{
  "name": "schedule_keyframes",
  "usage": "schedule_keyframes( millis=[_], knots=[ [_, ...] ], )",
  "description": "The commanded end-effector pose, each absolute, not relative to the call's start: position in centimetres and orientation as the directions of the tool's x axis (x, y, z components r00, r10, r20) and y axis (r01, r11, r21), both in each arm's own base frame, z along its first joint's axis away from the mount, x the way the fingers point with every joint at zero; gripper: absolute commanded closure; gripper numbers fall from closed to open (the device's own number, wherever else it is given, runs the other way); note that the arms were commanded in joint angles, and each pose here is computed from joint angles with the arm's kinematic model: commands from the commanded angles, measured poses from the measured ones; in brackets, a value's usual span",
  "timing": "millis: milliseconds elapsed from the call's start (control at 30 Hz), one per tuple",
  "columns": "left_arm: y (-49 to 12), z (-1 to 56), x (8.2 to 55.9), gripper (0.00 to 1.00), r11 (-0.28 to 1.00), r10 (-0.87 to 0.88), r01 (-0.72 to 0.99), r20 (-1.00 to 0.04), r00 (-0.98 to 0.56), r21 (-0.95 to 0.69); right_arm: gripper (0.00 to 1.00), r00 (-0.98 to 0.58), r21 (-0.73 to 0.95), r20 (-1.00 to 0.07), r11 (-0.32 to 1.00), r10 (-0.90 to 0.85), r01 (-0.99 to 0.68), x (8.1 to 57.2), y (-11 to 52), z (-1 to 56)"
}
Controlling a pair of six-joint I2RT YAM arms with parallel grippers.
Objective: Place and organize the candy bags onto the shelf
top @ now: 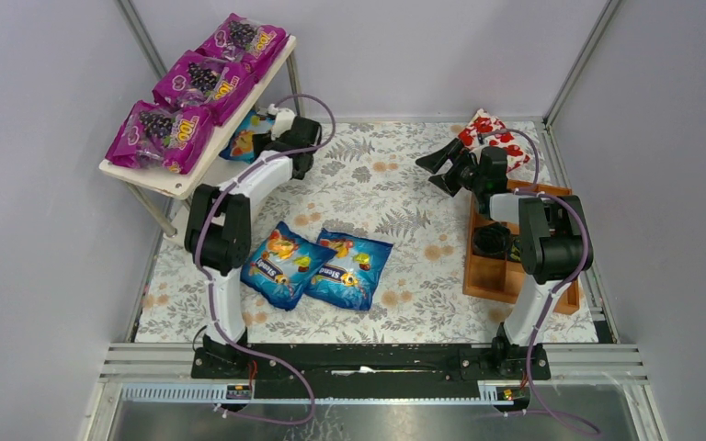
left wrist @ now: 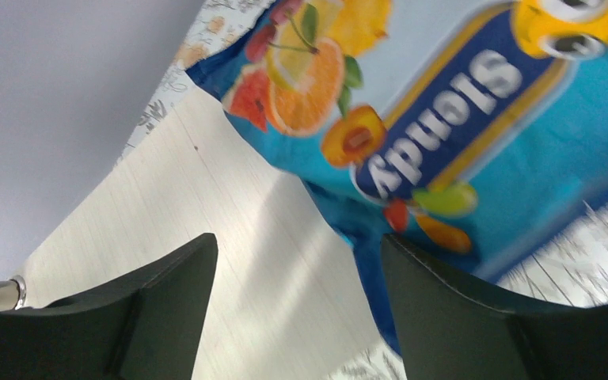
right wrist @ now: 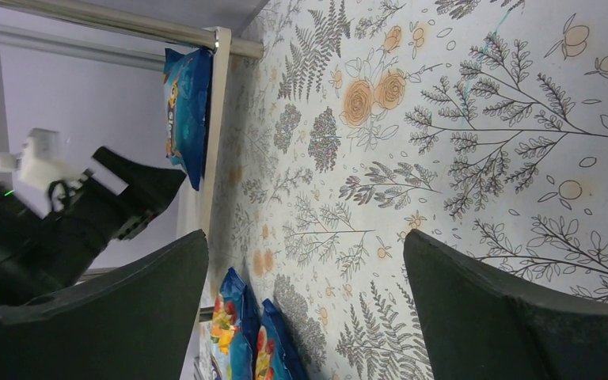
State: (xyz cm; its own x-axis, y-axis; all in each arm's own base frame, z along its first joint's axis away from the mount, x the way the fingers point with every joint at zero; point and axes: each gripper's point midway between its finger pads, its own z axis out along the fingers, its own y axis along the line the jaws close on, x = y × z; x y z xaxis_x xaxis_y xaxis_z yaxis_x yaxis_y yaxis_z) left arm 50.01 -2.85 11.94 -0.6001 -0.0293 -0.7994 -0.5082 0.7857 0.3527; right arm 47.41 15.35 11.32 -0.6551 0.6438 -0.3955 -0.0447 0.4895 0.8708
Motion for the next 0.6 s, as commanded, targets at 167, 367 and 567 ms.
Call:
schedule_keyframes(
  millis=[167,367,567],
  knots=[
    [-13.9,18.8,42.1,0.10,0.953,0.077,-0.187,-0.785,-0.614,0.240,0.00,-0.616,0.803,-0.521,0.584,0.590,-0.120,47.7,15.5,12.5],
    [-20.5,22.7,35.4,0.05,0.959,0.282,0.176,-0.816,-0.505,0.222,0.00,-0.638,0.743,-0.578,0.652,0.510,-0.152,47.2,18.3,12.1],
    [-24.2,28.0,30.2,0.01,0.888,0.249,0.444,-0.936,-0.249,0.119,0.00,-0.699,0.768,-0.566,0.588,0.437,-0.254,42.9,23.7,12.6]
  ],
)
